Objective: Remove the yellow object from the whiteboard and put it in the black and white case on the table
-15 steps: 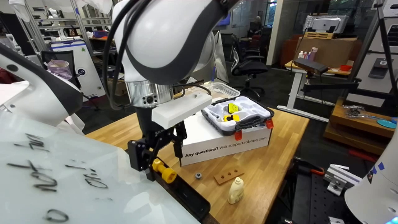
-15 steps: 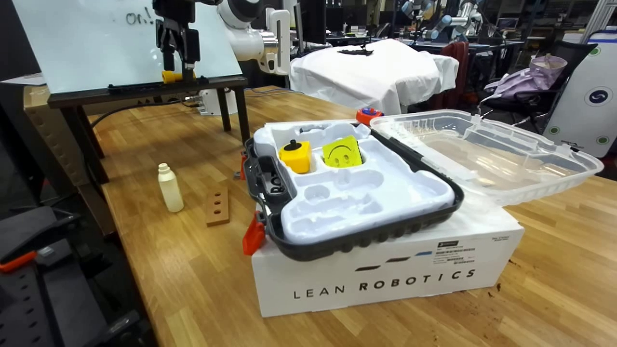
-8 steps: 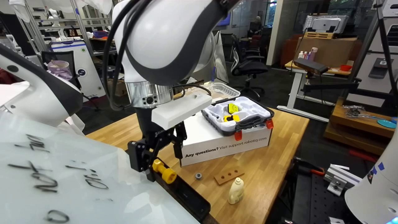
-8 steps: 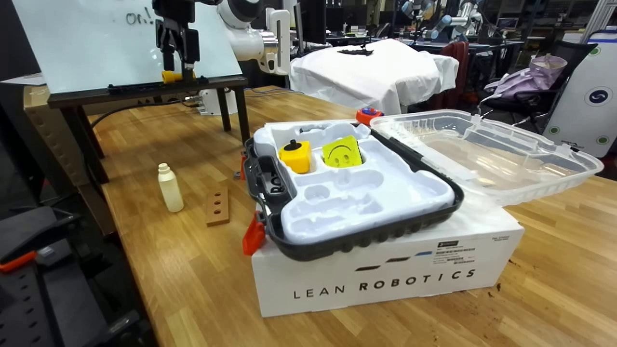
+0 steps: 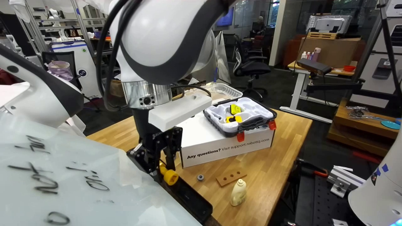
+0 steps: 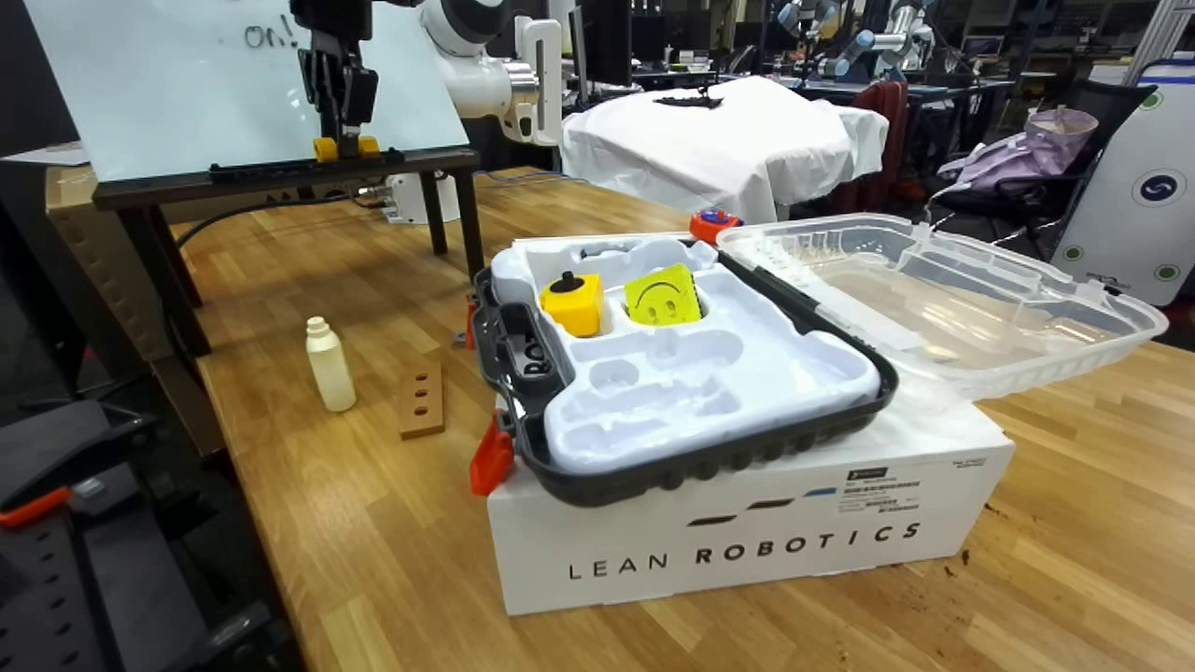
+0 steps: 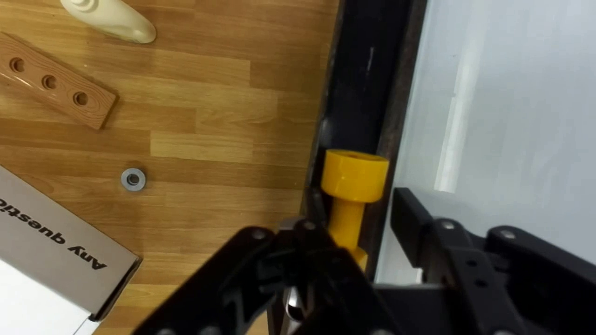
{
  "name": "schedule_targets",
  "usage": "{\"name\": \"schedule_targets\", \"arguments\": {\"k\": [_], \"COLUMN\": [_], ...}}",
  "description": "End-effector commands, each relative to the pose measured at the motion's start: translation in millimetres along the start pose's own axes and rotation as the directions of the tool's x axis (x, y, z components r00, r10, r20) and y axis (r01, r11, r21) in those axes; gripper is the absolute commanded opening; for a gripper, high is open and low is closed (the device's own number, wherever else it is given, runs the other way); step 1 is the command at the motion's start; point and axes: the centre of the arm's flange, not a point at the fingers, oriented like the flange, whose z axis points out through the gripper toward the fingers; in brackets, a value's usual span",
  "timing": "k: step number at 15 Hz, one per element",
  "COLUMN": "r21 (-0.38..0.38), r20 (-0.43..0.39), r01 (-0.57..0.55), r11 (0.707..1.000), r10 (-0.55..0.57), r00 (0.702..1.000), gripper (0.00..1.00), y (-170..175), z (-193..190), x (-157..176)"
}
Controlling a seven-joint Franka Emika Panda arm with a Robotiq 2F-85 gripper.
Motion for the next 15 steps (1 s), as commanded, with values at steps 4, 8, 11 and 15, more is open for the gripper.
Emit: {"name": "schedule_targets", "arguments": {"k": [4,8,11,15], "r21": [0.024,0.028,0.038,0.054], "r20": [0.014,0.008,-0.003,-0.029], "r01": [-0.024,-0.022,-0.022,-0.026], "r11": [0.999,0.999,0.999,0.998], "r10": [0.024,0.022,0.022,0.027], "r00": [1.000,1.000,1.000,0.999], "gripper": [0.04,0.05,0.05,0.05], "y": [2,3,3,4], "z": [3,-1,-7,-19], "x": [4,4,3,1]}}
